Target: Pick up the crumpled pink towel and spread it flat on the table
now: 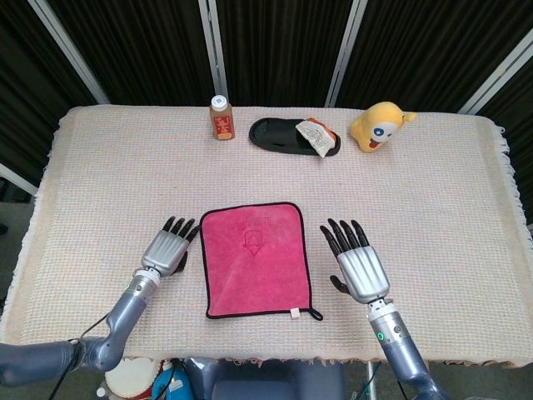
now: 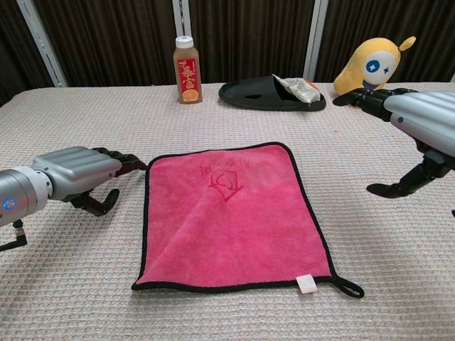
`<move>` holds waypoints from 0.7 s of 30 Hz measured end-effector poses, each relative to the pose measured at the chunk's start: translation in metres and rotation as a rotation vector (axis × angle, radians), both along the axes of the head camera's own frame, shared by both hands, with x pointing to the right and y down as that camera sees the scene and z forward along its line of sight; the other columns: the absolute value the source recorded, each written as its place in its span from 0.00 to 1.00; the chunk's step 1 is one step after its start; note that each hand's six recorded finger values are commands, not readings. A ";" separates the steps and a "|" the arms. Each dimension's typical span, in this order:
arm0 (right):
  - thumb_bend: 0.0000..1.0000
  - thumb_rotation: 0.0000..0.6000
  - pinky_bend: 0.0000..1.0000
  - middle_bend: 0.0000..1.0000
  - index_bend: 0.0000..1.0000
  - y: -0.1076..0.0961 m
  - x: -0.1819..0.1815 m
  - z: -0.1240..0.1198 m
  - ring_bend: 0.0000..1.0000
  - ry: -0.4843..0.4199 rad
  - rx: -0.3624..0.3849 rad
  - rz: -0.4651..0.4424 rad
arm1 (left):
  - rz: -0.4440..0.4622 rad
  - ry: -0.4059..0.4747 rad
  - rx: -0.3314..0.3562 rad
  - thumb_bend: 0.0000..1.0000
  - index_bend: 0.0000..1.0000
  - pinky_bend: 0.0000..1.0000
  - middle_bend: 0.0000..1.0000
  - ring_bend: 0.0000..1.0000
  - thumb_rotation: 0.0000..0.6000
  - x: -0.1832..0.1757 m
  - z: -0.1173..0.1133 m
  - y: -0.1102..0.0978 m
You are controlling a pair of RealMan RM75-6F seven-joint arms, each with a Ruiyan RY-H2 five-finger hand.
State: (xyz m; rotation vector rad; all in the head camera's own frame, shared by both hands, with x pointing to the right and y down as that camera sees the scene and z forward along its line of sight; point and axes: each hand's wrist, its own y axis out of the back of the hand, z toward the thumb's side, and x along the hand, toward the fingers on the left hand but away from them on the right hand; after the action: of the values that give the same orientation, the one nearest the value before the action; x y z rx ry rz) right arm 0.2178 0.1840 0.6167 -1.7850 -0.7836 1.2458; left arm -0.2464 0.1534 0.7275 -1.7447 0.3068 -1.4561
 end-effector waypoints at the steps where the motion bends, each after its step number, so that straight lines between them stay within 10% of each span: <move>1: 0.27 1.00 0.00 0.00 0.00 0.000 0.000 0.000 0.00 -0.002 0.000 0.000 | -0.001 -0.001 0.001 0.70 0.02 0.00 0.00 0.00 1.00 -0.001 0.000 -0.001; 21: 0.27 1.00 0.00 0.00 0.00 -0.001 -0.001 -0.007 0.00 -0.009 0.014 0.005 | 0.024 0.036 0.006 0.70 0.01 0.00 0.00 0.00 1.00 0.014 0.000 0.000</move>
State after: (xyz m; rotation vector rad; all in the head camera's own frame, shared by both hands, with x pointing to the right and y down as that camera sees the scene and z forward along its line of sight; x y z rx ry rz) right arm 0.2167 0.1832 0.6097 -1.7789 -0.8002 1.2334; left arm -0.2319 0.1531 0.7276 -1.7657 0.3081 -1.4063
